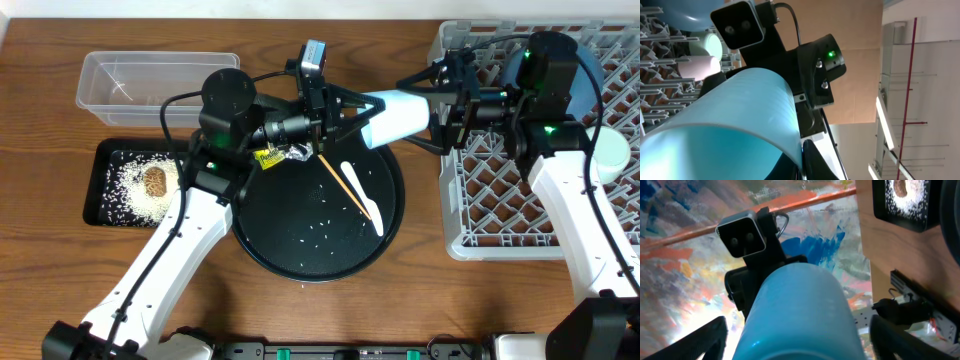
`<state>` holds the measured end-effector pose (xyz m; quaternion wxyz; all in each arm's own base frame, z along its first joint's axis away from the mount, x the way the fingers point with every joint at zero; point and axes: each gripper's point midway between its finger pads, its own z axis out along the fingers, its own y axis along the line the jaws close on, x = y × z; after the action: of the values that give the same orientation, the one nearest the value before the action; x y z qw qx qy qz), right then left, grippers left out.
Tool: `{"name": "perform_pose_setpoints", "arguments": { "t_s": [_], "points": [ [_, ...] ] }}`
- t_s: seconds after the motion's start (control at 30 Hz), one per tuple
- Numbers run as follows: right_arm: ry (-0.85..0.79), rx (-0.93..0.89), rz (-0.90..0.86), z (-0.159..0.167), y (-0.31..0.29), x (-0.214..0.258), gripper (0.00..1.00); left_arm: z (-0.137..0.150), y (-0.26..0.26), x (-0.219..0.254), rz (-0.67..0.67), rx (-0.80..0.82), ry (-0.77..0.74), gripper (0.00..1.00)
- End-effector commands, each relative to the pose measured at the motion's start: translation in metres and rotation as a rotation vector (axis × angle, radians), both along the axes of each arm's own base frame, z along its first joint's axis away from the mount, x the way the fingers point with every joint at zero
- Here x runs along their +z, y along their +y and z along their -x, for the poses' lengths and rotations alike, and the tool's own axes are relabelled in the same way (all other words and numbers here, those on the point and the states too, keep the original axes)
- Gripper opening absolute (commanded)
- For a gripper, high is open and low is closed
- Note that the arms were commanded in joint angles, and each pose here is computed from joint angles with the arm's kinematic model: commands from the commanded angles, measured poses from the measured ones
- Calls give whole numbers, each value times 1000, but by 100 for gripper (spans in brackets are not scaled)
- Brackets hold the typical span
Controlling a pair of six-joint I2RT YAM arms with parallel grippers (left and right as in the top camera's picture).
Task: Sort waste into correct bins and load items into the dishwasher rack
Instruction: 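Grasp the light blue cup with the right gripper from the left, then open the left gripper and carry the blue cup right over the rack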
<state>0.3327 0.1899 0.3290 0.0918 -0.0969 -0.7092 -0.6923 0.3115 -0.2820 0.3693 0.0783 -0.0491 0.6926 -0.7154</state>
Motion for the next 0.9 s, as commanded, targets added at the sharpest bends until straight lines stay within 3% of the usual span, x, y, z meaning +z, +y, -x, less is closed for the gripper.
{"name": "perform_pose_setpoints", "arguments": {
  "t_s": [0.0,0.07,0.33,0.43,0.77,0.83,0.87],
  "points": [
    [-20,22,-3,9,6,8,79,-4,-2,-3,-2,-3,-5,6],
    [-20,23,-3,9,6,8,73,-4,-2,-4,-3,-3,-2,6],
    [-20,29,-6,10,6,8,70,-5,-2,-4,-4,-2,-5,6],
    [-20,31,-6,10,6,8,65,-5,-2,-4,-8,-2,-23,6],
    [-21,34,-8,11,6,8,65,-6,-2,-4,-8,2,-26,8],
    [-21,34,-8,11,6,8,64,-6,-2,-4,-8,1,-26,17],
    [-21,34,-8,11,6,8,64,-6,-2,-4,-8,1,-27,32]
  ]
}}
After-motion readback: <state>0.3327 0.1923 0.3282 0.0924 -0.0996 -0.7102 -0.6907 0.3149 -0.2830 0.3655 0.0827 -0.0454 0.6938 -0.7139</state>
